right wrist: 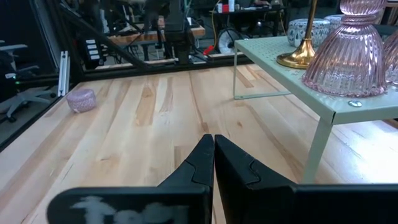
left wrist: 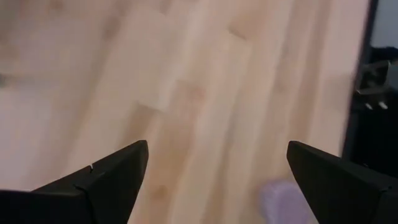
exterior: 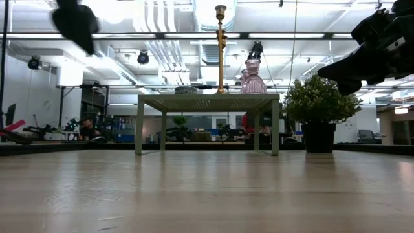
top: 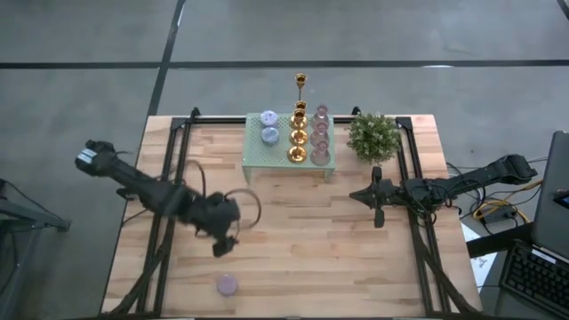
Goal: Pick & Place candle stick holders
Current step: Put the pink scented candle on the shelf aligned with the other scented candle
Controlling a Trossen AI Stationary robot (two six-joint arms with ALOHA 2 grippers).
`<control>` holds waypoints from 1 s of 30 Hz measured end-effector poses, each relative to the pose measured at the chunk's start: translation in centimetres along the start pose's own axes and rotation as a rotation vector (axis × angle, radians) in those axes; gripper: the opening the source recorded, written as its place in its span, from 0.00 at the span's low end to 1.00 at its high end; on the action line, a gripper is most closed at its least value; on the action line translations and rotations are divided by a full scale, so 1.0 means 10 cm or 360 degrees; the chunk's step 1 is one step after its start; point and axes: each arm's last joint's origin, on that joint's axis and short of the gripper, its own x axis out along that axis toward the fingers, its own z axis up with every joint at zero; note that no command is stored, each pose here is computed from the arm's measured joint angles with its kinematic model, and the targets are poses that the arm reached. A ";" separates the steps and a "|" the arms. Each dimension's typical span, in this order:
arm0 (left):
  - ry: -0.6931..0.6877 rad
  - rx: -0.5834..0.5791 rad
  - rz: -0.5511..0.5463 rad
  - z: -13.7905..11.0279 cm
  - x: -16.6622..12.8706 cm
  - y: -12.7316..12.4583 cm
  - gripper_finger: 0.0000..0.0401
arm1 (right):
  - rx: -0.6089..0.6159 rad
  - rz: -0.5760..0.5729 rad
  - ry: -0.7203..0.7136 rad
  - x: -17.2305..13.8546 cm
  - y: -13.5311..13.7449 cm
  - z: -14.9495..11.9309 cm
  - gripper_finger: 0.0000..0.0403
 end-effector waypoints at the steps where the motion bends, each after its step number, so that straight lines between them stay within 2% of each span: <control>1: 0.0014 -0.0015 -0.0022 -0.06 0.03 -0.05 0.97 | 0.0000 0.0000 -0.0001 0.00 0.00 0.00 0.02; 6: 0.0104 -0.0099 -0.0092 -0.39 0.20 -0.23 0.97 | 0.0000 0.0000 -0.0001 0.00 0.00 0.00 0.02; 12: 0.0210 -0.0196 -0.0061 -0.70 0.39 -0.29 0.97 | 0.0000 0.0000 -0.0001 0.00 0.00 0.00 0.02; 18: 0.0213 -0.0183 -0.0125 -0.83 0.57 -0.41 0.97 | 0.0000 0.0000 -0.0001 0.00 0.00 0.00 0.02; 23: 0.0217 -0.0188 -0.0220 -0.89 0.71 -0.60 0.97 | 0.0000 0.0000 -0.0001 0.00 0.00 0.00 0.02; 30: 0.0317 -0.0175 -0.0186 -0.99 0.92 -0.80 0.97 | 0.0000 -0.0001 -0.0001 0.00 0.00 0.00 0.02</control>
